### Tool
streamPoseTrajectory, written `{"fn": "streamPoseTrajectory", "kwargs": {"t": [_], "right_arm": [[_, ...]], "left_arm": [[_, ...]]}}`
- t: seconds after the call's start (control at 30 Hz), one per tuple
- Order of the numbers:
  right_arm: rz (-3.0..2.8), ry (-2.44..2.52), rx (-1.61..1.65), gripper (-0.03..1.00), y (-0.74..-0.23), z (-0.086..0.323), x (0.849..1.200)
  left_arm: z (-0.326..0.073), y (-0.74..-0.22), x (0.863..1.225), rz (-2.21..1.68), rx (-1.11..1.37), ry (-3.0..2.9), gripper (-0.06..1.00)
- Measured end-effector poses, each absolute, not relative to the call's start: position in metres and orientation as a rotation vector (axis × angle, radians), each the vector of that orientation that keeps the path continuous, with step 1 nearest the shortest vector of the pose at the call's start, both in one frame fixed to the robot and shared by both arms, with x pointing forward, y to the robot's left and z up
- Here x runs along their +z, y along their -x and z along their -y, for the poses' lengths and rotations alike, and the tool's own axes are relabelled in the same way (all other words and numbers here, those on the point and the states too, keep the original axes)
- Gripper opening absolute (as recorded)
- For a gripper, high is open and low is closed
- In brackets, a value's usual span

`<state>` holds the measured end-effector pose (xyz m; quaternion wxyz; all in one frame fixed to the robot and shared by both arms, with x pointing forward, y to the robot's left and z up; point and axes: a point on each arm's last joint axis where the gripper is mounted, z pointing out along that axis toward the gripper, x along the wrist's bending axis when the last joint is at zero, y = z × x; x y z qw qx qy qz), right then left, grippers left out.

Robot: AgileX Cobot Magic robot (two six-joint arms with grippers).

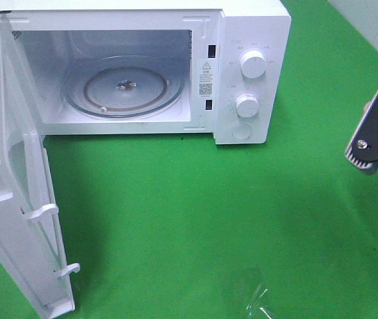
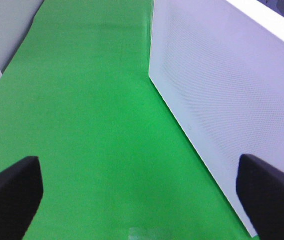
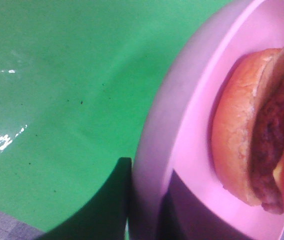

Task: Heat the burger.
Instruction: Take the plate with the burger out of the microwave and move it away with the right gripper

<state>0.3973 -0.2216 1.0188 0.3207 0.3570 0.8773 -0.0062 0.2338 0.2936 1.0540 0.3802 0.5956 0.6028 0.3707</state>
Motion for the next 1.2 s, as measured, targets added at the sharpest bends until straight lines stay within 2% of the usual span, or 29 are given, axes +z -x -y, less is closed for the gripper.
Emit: {"fn": "streamPoseTrajectory", "kwargs": {"t": [0.47,0.73,1.2], "right_arm": [[-2.082,-1.284,-0.091,0.11,-0.392,0.236,1.02],[-2.02,-1.404,-0.143,0.11,-0.38,0.247,0.996],[-2.006,-1.408,-0.19,0.11,-0.385,0.244,0.982]], "left_arm": [[-0.294,-0.234,1.054,-1.539,0.947,-1.521,0.97],[-0.294,-0.234,1.054,-1.539,0.947,-1.521,0.97],[-0.294,-0.234,1.054,-1.539,0.947,-1.521,0.97]]}}
